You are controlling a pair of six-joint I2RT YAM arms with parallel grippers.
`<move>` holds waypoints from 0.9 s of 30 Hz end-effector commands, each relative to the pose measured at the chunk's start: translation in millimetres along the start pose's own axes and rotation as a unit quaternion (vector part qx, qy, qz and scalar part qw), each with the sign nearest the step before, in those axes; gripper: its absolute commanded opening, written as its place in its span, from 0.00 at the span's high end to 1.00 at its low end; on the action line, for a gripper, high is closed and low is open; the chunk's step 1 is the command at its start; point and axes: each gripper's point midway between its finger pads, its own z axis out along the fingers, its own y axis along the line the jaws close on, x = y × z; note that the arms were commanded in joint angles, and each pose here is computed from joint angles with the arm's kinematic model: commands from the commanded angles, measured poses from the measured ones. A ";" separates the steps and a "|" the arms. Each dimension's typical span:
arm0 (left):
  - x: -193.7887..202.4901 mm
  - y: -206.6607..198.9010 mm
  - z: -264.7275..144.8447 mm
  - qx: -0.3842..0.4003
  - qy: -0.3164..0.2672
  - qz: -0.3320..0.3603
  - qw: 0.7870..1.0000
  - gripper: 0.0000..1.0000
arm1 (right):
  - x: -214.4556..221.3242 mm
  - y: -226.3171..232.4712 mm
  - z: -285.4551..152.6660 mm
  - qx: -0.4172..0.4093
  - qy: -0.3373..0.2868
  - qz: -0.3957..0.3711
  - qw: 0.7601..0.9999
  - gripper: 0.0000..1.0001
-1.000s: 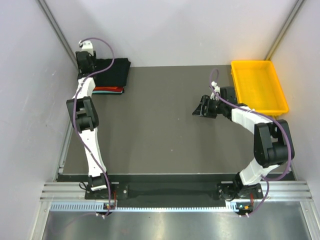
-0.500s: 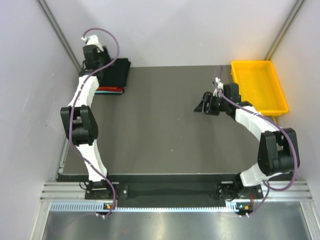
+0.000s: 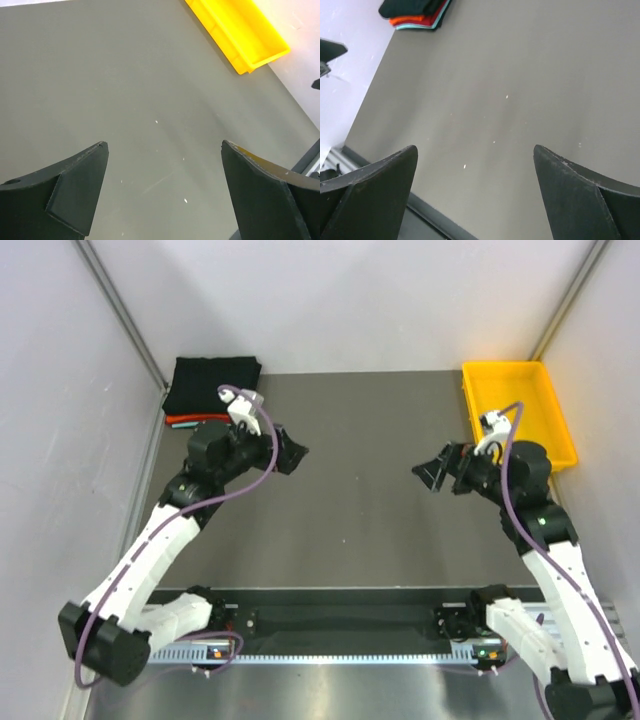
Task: Fold and stack the t-shirts
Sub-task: Reset both grippers
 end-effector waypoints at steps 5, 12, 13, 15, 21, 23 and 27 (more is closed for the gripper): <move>14.0 2.0 -28.4 -0.017 0.019 0.011 1.000 0.01 | 2.4 -10.9 -11.7 0.043 -0.020 0.028 0.998 0.00; -7.0 -14.4 -44.6 0.003 -0.009 0.011 1.000 0.01 | -16.2 4.6 -13.0 0.016 -0.045 0.045 0.998 0.00; -6.6 -15.2 -46.1 0.004 -0.011 0.010 1.000 0.01 | -17.4 6.2 -14.0 0.014 -0.046 0.041 0.998 0.00; -6.8 -15.6 -49.5 0.004 -0.016 0.014 1.000 0.01 | -16.9 6.4 -14.9 0.011 -0.048 0.033 0.998 0.00; -15.7 -17.6 -58.0 -0.001 -0.041 0.006 0.999 0.01 | -20.4 9.2 -17.6 0.003 -0.062 0.025 0.998 0.00; -15.9 -22.0 -59.4 0.010 -0.042 0.004 0.999 0.01 | -18.8 10.1 -18.0 0.003 -0.058 0.030 0.998 0.00; -12.0 -18.0 -58.5 0.001 -0.041 0.000 0.999 0.01 | -22.8 11.3 -21.0 0.005 -0.063 0.029 0.998 0.00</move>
